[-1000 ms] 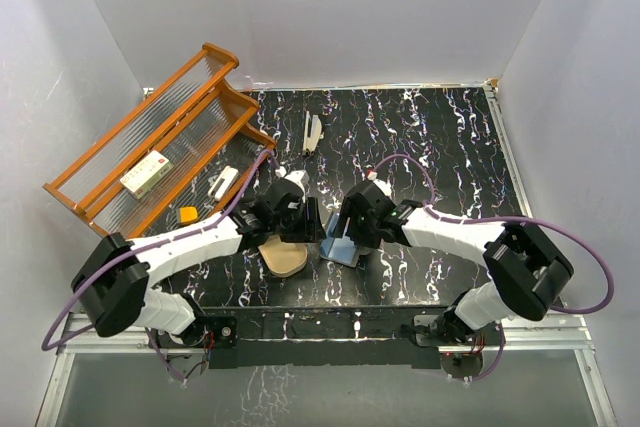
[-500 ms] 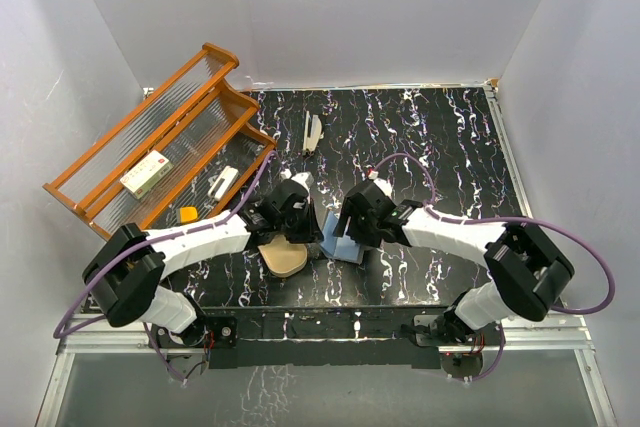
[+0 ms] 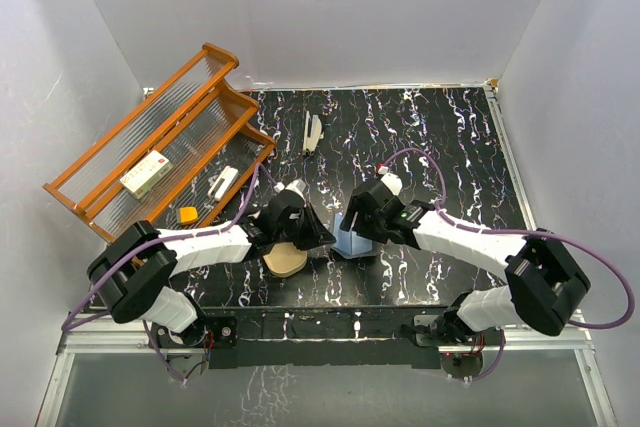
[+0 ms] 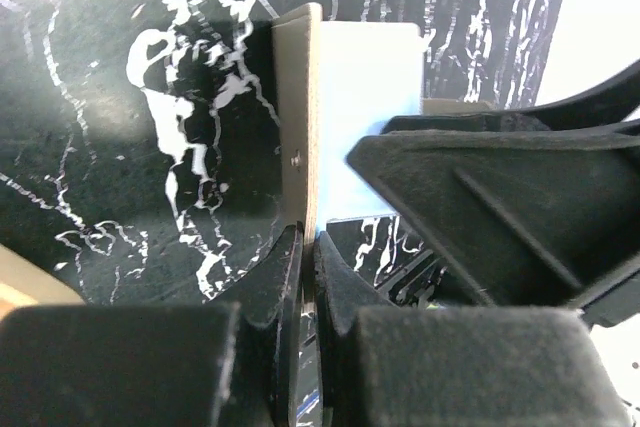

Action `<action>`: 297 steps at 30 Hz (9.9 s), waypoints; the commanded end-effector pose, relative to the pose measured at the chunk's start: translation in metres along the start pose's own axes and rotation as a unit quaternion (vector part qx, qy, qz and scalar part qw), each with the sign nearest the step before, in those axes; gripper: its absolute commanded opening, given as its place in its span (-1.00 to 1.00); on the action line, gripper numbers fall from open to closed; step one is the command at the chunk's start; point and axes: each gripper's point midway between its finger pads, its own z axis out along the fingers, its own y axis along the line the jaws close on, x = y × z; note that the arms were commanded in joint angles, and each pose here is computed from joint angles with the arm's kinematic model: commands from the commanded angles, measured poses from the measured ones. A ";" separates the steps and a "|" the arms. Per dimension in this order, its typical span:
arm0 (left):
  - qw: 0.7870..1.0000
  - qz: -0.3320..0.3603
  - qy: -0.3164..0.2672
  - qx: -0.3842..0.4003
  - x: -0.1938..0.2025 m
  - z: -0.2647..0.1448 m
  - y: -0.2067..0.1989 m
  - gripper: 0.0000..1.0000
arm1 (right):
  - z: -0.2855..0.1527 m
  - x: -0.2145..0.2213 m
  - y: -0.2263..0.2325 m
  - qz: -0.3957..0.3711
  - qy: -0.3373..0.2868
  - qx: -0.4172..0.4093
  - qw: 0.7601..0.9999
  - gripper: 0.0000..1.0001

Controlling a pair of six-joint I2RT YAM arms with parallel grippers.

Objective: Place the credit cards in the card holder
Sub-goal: Open the card holder at the center of the board, then adjust the storage box at the center of the board.

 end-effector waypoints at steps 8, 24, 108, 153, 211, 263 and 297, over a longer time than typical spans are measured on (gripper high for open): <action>0.997 -0.034 -0.031 -0.060 0.011 0.006 0.028 -0.80 | 0.018 0.006 -0.022 -0.017 0.006 0.065 0.998 0.28; 0.974 0.133 -0.114 -0.142 -0.043 -0.080 0.012 0.81 | 0.027 0.029 -0.043 -0.059 0.028 0.113 0.991 0.31; 0.772 0.559 0.031 -0.302 -0.110 -0.101 0.136 0.25 | 0.044 0.047 -0.054 -0.116 0.051 0.115 0.985 0.30; 0.759 0.552 -0.001 -0.345 -0.127 -0.116 0.134 0.23 | 0.045 0.050 -0.054 -0.116 0.061 0.117 0.984 0.31; 0.739 0.565 0.034 -0.365 -0.133 -0.112 0.135 -0.37 | 0.037 0.041 -0.045 -0.113 0.049 0.105 0.987 0.31; 0.914 0.197 -0.075 -0.346 -0.066 -0.107 0.155 -0.33 | 0.008 0.028 -0.007 -0.152 0.042 0.005 0.987 0.32; 0.892 0.323 -0.075 -0.308 -0.114 -0.071 0.115 -0.35 | 0.005 0.040 -0.014 -0.142 0.049 -0.014 0.988 0.30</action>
